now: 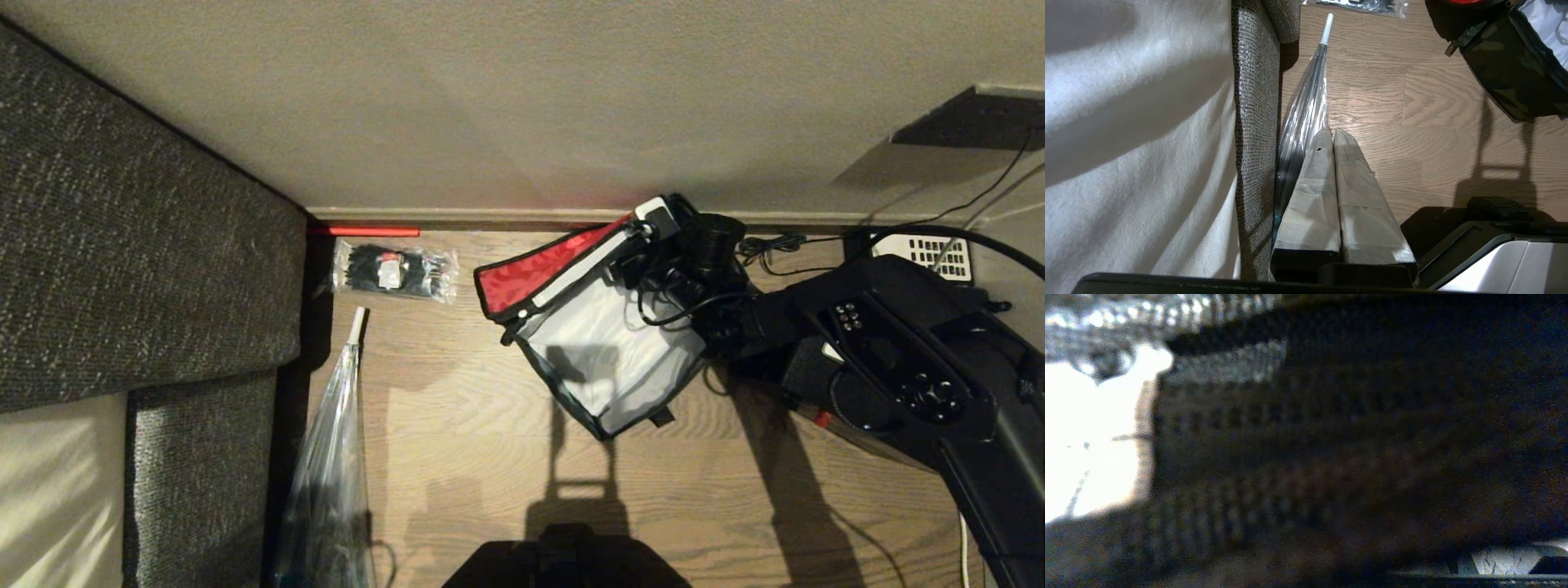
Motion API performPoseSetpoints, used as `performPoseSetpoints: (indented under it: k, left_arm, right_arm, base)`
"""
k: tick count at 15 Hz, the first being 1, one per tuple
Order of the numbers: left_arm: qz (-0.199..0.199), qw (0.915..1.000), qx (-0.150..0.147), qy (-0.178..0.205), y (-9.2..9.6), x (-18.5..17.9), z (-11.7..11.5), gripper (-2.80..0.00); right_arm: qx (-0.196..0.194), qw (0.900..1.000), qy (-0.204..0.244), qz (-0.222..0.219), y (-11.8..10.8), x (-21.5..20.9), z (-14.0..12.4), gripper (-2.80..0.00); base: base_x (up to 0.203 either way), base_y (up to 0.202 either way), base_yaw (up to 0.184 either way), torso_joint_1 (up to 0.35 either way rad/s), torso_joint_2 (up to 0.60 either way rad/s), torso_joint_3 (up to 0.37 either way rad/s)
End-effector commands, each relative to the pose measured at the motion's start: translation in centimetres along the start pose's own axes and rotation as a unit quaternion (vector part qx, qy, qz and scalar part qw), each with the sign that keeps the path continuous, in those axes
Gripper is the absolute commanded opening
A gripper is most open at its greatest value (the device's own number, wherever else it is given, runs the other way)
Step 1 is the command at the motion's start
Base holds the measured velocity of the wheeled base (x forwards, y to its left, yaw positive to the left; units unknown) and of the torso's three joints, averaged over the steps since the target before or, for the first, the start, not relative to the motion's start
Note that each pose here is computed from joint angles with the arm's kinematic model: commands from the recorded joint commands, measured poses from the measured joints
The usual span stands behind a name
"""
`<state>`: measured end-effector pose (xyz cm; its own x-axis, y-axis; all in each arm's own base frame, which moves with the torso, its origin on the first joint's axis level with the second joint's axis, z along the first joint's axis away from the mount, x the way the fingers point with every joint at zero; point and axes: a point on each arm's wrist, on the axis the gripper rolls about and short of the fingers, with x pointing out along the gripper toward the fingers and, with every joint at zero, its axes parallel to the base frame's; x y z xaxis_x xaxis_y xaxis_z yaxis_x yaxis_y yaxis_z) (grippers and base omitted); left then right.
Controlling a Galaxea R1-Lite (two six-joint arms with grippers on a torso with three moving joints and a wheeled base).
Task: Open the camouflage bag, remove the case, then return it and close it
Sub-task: Grip the handle again
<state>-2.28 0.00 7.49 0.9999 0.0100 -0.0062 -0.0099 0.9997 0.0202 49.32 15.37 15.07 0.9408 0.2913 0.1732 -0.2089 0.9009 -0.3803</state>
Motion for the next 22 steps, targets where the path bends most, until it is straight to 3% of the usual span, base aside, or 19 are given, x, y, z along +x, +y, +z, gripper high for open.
performPoseSetpoints:
  k: [1, 3, 5, 8, 12, 15, 18, 22]
  left_arm:
    - [0.0, 1.0, 0.0, 0.0, 0.0, 0.0, -0.1, -2.8]
    - [0.0, 1.0, 0.0, 0.0, 0.0, 0.0, -0.1, -2.8]
    - [0.0, 1.0, 0.0, -0.001, 0.0, 0.0, 0.0, -2.8]
    - [0.0, 1.0, 0.0, -0.001, 0.0, 0.0, 0.0, -2.8]
    - [0.0, 1.0, 0.001, 0.001, 0.0, 0.0, -0.1, -2.8]
    - [0.0, 1.0, 0.001, 0.0, 0.0, 0.0, 0.0, -2.8]
    - [0.0, 1.0, 0.0, 0.0, 0.0, 0.0, -0.1, -2.8]
    - [0.0, 1.0, 0.0, 0.0, 0.0, 0.0, 0.0, -2.8]
  right_arm:
    - [0.007, 0.999, 0.034, 0.015, 0.3, -0.8, -0.9, 0.0]
    - [0.063, 0.993, 0.098, 0.038, 1.0, -1.7, -2.5, 0.0]
    - [0.096, 0.981, 0.16, 0.055, 1.4, -2.7, -3.5, 0.0]
    - [0.149, 0.962, 0.217, 0.071, 2.1, -3.6, -3.9, 0.0]
    - [0.158, 0.946, 0.267, 0.089, 3.0, -4.8, -5.0, 0.0]
    - [0.116, 0.951, 0.273, 0.088, 2.5, -5.0, -5.8, 0.0]
    - [0.084, 0.961, 0.251, 0.076, 1.6, -4.3, -5.7, 0.0]
    - [0.032, 0.985, 0.158, 0.057, 0.7, -2.4, -4.6, 0.0]
  base:
    - [0.0, 0.0, 0.0, 0.0, 0.0, 0.0]
    - [0.0, 0.0, 0.0, 0.0, 0.0, 0.0]
    - [0.0, 0.0, 0.0, 0.0, 0.0, 0.0]
    - [0.0, 0.0, 0.0, 0.0, 0.0, 0.0]
    - [0.0, 0.0, 0.0, 0.0, 0.0, 0.0]
    - [0.0, 0.0, 0.0, 0.0, 0.0, 0.0]
    - [0.0, 0.0, 0.0, 0.0, 0.0, 0.0]
    - [0.0, 0.0, 0.0, 0.0, 0.0, 0.0]
